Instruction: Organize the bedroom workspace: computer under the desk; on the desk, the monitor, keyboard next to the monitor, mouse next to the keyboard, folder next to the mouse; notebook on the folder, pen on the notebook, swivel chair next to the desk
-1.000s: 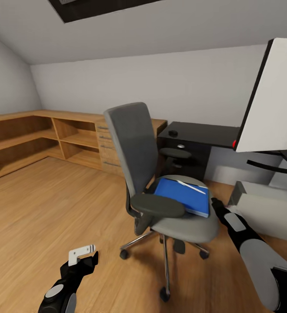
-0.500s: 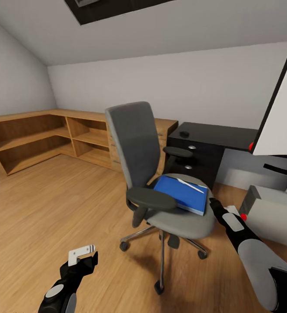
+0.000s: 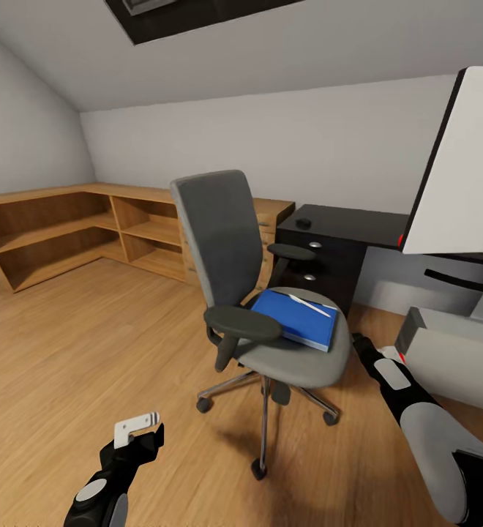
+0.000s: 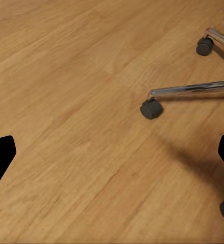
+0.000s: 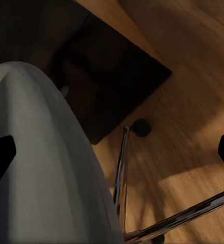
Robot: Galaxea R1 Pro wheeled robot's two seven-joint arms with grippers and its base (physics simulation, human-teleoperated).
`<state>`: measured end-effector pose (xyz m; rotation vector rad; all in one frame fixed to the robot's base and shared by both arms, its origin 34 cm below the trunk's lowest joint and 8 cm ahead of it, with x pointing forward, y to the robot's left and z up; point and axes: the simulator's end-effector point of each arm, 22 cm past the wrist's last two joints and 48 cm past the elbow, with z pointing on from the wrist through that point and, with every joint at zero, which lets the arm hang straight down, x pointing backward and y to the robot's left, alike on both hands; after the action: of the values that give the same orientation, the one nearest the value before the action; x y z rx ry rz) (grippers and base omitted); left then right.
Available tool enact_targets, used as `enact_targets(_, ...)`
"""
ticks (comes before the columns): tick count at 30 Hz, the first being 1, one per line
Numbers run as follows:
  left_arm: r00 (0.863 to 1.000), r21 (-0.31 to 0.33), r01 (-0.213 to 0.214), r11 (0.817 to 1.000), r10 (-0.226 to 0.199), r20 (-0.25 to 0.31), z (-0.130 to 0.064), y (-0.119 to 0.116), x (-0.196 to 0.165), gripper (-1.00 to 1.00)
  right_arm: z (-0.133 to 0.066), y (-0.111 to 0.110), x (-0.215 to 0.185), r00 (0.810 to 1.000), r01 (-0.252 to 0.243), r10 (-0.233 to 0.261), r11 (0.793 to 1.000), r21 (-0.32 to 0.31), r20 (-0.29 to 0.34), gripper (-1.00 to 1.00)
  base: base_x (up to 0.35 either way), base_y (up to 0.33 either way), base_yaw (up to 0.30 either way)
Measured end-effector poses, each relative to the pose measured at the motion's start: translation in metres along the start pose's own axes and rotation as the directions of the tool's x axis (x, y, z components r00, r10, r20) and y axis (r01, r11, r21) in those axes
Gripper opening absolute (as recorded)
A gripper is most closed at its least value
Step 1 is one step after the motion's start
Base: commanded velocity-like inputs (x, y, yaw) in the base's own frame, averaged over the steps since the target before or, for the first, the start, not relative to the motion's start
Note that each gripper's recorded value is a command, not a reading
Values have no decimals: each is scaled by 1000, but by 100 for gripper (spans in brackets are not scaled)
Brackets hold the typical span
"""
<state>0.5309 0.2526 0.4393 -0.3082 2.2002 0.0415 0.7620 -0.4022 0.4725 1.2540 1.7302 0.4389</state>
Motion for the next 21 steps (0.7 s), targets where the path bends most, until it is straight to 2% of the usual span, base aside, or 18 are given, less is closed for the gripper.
enact_targets(5,1000,1,0,1000,0,1,0,0,0,100,0,-1,-2,1000,1,-1,1000,1,4,100,53,-4,0)
enact_targets(12,1000,3,-1,1000,1,0,0,-1,0,100,0,-2,-6,1000,1,-1,1000,5,14,100,245,-1,0)
enact_targets(18,1000,4,0,1000,0,-1,0,-1,0,100,0,-5,-11,1000,3,-4,1000,11,22,100,72,0,0)
enact_targets(21,1000,4,-1,1000,1,1,0,-1,0,100,0,-7,-15,1000,5,-5,1000,14,27,100,221,0,0)
